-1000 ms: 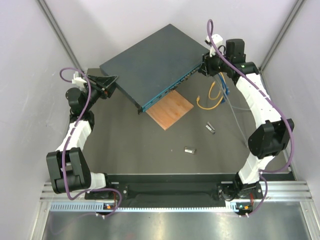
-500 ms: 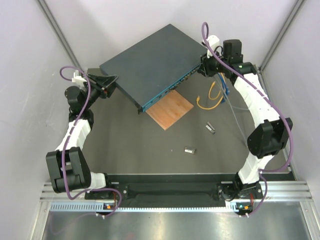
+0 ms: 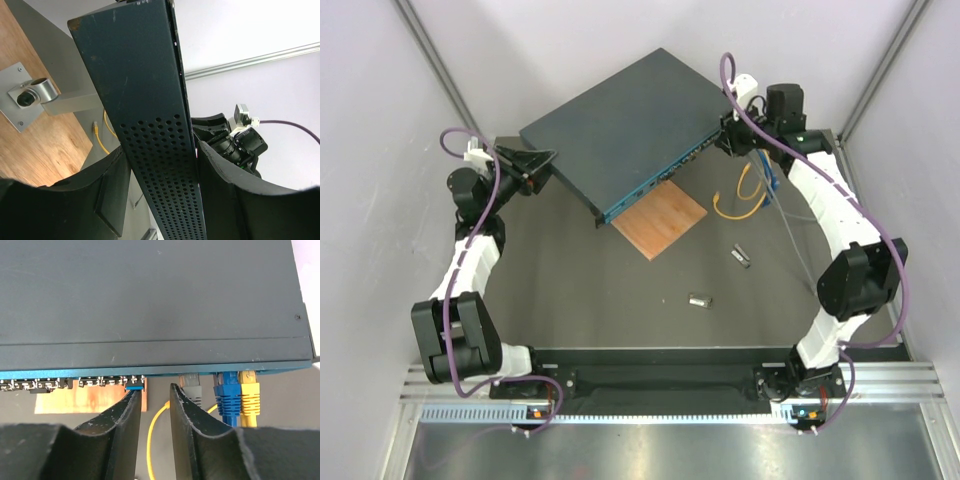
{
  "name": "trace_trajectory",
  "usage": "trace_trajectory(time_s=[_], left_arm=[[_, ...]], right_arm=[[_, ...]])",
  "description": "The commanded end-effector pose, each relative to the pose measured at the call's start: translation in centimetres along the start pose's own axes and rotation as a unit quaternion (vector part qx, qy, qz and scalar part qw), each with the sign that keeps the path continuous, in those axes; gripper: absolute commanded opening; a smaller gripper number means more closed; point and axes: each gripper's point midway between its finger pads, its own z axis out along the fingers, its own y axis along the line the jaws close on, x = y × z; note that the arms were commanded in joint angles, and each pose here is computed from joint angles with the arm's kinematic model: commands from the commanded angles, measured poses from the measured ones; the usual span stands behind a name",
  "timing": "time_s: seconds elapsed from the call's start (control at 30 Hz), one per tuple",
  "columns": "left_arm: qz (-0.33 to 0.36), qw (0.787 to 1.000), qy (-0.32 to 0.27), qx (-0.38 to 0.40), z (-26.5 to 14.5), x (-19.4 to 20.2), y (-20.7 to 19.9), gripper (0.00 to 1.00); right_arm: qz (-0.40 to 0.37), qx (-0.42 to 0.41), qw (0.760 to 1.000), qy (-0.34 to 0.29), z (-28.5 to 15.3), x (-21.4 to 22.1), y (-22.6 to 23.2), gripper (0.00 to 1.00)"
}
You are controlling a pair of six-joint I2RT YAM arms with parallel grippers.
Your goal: Insert the plug into the switch port
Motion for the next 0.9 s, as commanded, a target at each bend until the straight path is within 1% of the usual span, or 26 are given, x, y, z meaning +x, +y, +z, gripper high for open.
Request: trace_trajectory(time_s=[0.0,0.07,0.1,0.13,0.17,0.2,0.23,0.3,0.33,0.4,0.43,0.47,0.53,0.57,0.63,0.67,0.7,0.73,0.77,0.8,0.83,0.87], left_arm=[[0.1,0.994,-0.008,0.039,0.8,-0.2,-2.5,0.18],[0.102,0.994,-0.012,0.038,0.7,-0.2,-2.6,0.25],[0.102,0.994,-0.011,0.038,0.6,-0.1,-2.5,0.32],[0.101,0.994,-0.012,0.035,0.6,-0.1,-2.3,0.35],[0.1,0.994,-0.013,0.036,0.6,-0.1,-2.3,0.4],[0.101,0.994,-0.013,0.037,0.6,-0.1,-2.4,0.51],[0.101,0.994,-0.012,0.035,0.6,-0.1,-2.3,0.56],[0.102,0.994,-0.013,0.034,0.5,-0.1,-2.3,0.71],[0.106,0.994,-0.015,0.033,0.3,-0.2,-2.4,0.82],[0.105,0.994,-0.02,0.024,-0.1,-0.6,-2.2,0.9],[0.107,0.994,-0.025,0.019,-0.6,-1.0,-2.2,0.96],[0.107,0.994,-0.026,0.016,-0.9,-1.1,-2.2,0.99],[0.113,0.993,-0.026,0.02,-1.8,-1.4,-2.9,0.99],[0.116,0.993,-0.024,0.02,-2.2,-1.4,-3.1,0.99],[0.12,0.993,-0.011,0.015,-3.3,-1.2,-3.6,0.99],[0.122,0.992,-0.008,0.011,-3.7,-1.3,-3.7,0.99],[0.126,0.992,-0.007,0.006,-4.4,-1.6,-3.8,0.99],[0.15,0.989,-0.005,0.004,-5.1,-1.6,-4.0,0.99],[0.132,0.991,0.0,-0.028,-5.6,-1.7,-3.3,0.99],[0.139,0.989,-0.006,-0.049,-6.4,-2.2,-2.9,0.99],[0.177,0.981,0.003,-0.075,-7.0,-2.3,-2.0,0.99],[0.16,0.98,0.021,-0.115,-7.8,-1.8,-1.5,0.99]], right_arm=[[-0.078,-0.036,0.986,-0.14,-0.9,-7.3,3.2,0.31],[-0.072,-0.037,0.988,-0.129,-2.0,-5.9,3.1,0.32],[-0.07,-0.037,0.989,-0.124,-2.2,-5.3,3.2,0.33],[-0.067,-0.034,0.99,-0.122,-2.6,-4.9,2.9,0.34],[-0.061,-0.037,0.991,-0.112,-2.6,-3.8,3.1,0.35],[-0.059,-0.032,0.991,-0.116,-3.5,-3.9,3.0,0.36],[-0.055,-0.033,0.991,-0.115,-3.9,-3.6,3.0,0.36],[-0.048,-0.038,0.992,-0.112,-4.6,-2.9,3.4,0.39],[-0.043,-0.037,0.992,-0.109,-4.9,-2.6,3.3,0.39],[-0.035,-0.044,0.992,-0.109,-5.8,-2.2,3.8,0.43],[-0.028,-0.044,0.993,-0.103,-6.1,-1.4,3.7,0.44],[-0.029,-0.046,0.992,-0.11,-6.9,-1.7,4.1,0.48],[-0.02,-0.042,0.993,-0.106,-7.7,-0.7,3.9,0.53],[-0.019,-0.046,0.993,-0.111,-8.6,-0.8,4.3,0.6],[-0.008,-0.045,0.994,-0.104,-9.3,0.0,4.1,0.68],[-0.004,-0.048,0.993,-0.109,-10.2,-0.1,4.5,0.76],[0.002,-0.043,0.993,-0.107,-10.7,0.3,4.2,0.81],[0.009,-0.043,0.994,-0.103,-11.0,0.7,4.2,0.85],[0.012,-0.045,0.993,-0.106,-11.7,0.7,4.5,0.91],[0.022,-0.039,0.994,-0.101,-12.2,1.2,4.1,0.95],[0.028,-0.036,0.994,-0.101,-12.8,1.5,4.1,0.98],[0.043,-0.038,0.993,-0.099,-13.2,1.9,4.1,1.0]])
